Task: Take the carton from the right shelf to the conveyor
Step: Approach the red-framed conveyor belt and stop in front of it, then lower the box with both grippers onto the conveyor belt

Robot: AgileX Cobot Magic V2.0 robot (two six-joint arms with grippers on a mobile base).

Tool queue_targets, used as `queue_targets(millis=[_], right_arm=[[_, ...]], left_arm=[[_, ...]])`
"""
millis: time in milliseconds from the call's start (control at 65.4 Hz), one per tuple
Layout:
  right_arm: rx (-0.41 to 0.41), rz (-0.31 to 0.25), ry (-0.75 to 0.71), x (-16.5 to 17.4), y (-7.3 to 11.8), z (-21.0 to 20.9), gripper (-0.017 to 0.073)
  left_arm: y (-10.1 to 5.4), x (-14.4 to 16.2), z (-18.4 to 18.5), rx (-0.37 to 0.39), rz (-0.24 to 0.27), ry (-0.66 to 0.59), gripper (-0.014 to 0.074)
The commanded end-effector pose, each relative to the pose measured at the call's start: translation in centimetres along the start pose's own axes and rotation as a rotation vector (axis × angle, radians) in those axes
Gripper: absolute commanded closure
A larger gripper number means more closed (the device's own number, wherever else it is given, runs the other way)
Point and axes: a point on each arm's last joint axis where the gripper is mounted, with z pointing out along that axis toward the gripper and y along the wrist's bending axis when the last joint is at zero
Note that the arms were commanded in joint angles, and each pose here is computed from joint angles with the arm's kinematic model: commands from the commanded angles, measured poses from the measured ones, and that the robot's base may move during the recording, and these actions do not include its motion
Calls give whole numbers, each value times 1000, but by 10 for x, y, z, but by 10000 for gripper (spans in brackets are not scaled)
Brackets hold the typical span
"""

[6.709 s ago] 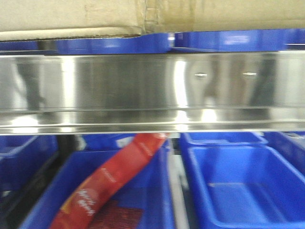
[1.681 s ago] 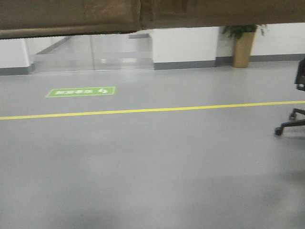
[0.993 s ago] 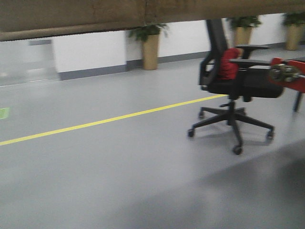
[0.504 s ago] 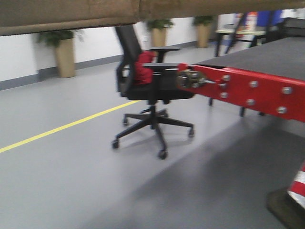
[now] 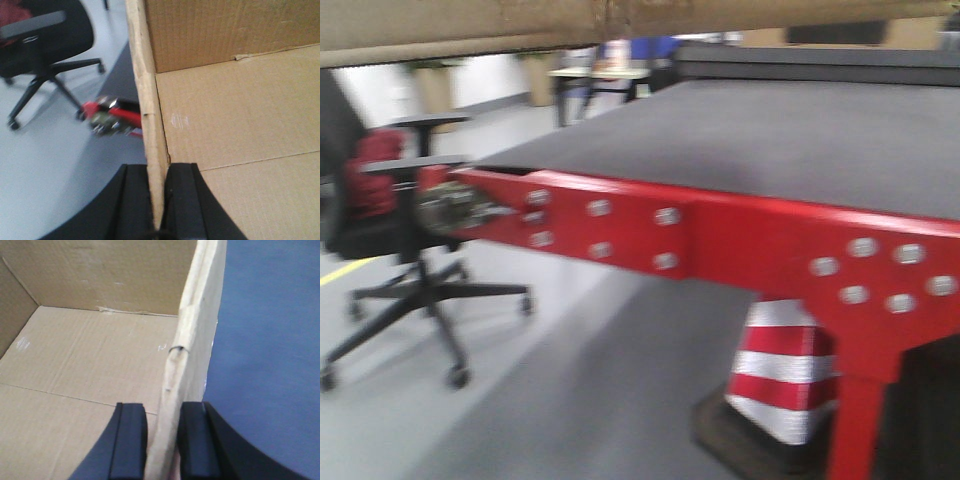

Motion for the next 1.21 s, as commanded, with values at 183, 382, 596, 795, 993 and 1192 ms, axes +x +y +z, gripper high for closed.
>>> queue_targets(millis=[183, 382, 596, 795, 993, 1192], right_arm=[[-26, -8, -84, -7, 1, -10, 626], [-26, -8, -84, -7, 1, -10, 626], [-26, -8, -84, -7, 1, -10, 626], [-26, -8, -84, -7, 1, -10, 626], [-26, -8, -84, -7, 1, -10, 626], [-26, -8, -84, -7, 1, -10, 626]], left_arm=[[3, -4, -4, -17, 13, -43, 610], [3, -4, -4, -20, 15, -44, 610], [3, -4, -4, -20, 15, -44, 610], [3, -4, -4, -20, 15, -44, 610], [3, -4, -4, -20, 15, -44, 610], [3, -4, -4, -20, 15, -44, 610]])
